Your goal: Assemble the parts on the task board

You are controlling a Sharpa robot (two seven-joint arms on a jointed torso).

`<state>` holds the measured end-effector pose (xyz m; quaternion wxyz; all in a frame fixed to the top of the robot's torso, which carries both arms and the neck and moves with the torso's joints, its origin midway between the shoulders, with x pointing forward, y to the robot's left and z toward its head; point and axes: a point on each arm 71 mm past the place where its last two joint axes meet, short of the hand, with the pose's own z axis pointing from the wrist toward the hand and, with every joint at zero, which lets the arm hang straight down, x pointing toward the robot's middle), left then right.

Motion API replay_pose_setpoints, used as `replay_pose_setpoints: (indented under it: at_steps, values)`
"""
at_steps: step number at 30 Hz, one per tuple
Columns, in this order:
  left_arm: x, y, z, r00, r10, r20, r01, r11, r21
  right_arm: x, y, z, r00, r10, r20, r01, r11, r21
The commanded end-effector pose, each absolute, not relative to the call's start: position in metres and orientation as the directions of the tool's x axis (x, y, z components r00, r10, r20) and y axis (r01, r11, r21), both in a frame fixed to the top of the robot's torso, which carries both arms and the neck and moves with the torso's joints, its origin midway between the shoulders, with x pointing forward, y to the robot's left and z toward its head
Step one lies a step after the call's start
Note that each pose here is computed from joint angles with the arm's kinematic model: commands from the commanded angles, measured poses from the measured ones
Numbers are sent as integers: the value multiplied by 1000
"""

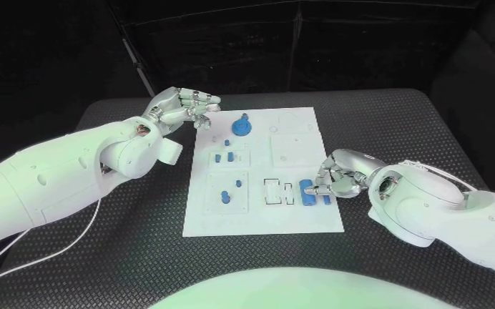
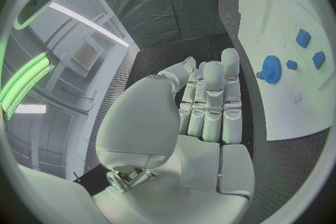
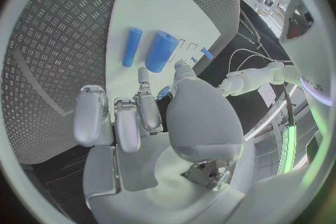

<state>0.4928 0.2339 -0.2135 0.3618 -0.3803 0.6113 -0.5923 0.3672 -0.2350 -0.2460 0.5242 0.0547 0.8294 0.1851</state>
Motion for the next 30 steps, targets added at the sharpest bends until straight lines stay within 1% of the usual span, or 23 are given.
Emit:
replay_pose_setpoints:
  at_steps: [1,9,18,27,30]
  values:
    - [493,234,-212,-447,-894,12,-21,-2,-1000,366,-234,-248,-436,199,-878,-117,955,274]
    - [493,234,-212,-449,-894,13,-23,-3,-1000,367,-229,-252,-441,180,-880,-125,958,258]
    - [492,233,-212,-454,-891,15,-27,-3,-1000,366,-219,-268,-467,175,-867,-124,958,260]
    - [492,234,-212,-456,-890,16,-29,-3,-1000,366,-210,-273,-474,175,-863,-134,954,267]
    - [492,234,-212,-456,-890,16,-29,-3,-1000,367,-209,-272,-461,190,-867,-128,953,276]
